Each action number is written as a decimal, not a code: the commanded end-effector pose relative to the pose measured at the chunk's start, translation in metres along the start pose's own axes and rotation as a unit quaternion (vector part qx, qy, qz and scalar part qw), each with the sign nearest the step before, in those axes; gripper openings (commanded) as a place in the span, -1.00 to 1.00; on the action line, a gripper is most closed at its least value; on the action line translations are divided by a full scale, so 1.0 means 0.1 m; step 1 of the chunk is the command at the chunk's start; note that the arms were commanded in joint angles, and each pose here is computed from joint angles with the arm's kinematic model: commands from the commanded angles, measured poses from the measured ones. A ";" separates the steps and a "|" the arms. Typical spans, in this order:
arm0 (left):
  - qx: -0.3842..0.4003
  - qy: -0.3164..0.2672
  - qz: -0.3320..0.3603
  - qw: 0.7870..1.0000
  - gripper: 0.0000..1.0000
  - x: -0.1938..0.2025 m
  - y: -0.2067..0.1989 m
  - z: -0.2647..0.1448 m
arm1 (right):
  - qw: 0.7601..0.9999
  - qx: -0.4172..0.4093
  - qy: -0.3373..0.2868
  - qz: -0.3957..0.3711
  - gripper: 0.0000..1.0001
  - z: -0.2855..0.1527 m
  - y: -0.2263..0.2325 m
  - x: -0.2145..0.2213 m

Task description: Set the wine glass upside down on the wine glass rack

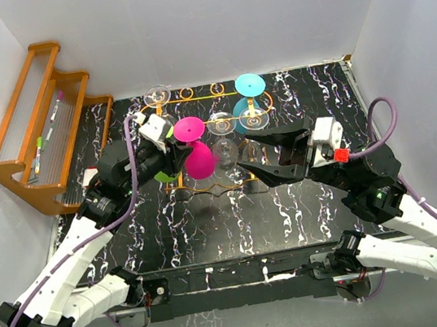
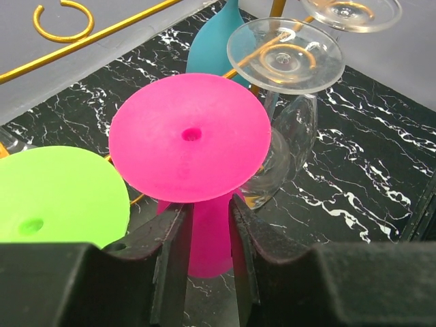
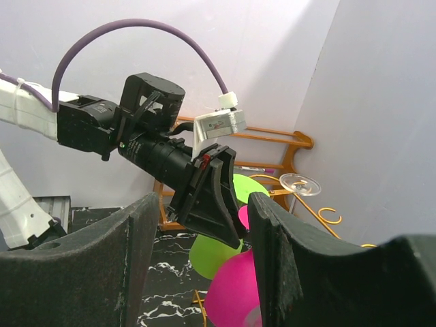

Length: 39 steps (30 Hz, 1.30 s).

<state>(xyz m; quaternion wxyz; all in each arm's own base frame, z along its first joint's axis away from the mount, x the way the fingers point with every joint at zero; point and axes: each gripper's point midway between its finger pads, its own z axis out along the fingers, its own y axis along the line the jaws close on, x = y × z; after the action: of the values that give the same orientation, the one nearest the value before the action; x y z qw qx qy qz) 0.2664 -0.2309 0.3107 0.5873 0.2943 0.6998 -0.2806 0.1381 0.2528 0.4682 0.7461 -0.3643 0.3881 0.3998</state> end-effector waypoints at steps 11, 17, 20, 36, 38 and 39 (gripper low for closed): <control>0.020 -0.010 0.051 0.998 -0.37 -0.18 -0.14 -0.37 | 1.000 0.007 -0.012 0.001 0.18 0.04 -0.03 -0.08; 0.012 -0.052 0.091 0.994 -0.17 -0.52 -0.14 -0.70 | 0.998 0.034 0.046 0.035 0.96 0.25 -0.19 0.03; 0.006 -0.090 0.128 0.988 -0.01 -0.79 -0.15 -0.90 | 0.998 0.035 0.045 0.032 0.96 0.37 -0.24 -0.03; -0.257 0.115 0.150 0.948 0.88 -1.55 1.01 -0.83 | 0.993 0.107 0.029 0.029 0.96 0.45 -0.54 -0.31; -0.274 0.068 0.108 0.953 0.93 -1.69 1.01 -0.81 | 0.993 0.110 0.024 0.020 0.96 0.42 -0.56 -0.33; -0.286 0.047 0.081 0.954 0.94 -1.76 1.01 -0.85 | 0.993 0.114 0.020 0.015 0.96 0.41 -0.57 -0.35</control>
<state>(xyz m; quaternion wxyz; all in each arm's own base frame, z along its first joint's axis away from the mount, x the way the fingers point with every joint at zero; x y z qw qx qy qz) 0.3377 -0.1434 0.4714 0.6190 0.2709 0.7372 0.0084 0.1885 0.2615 0.5189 0.7534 -0.2891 0.4631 0.3667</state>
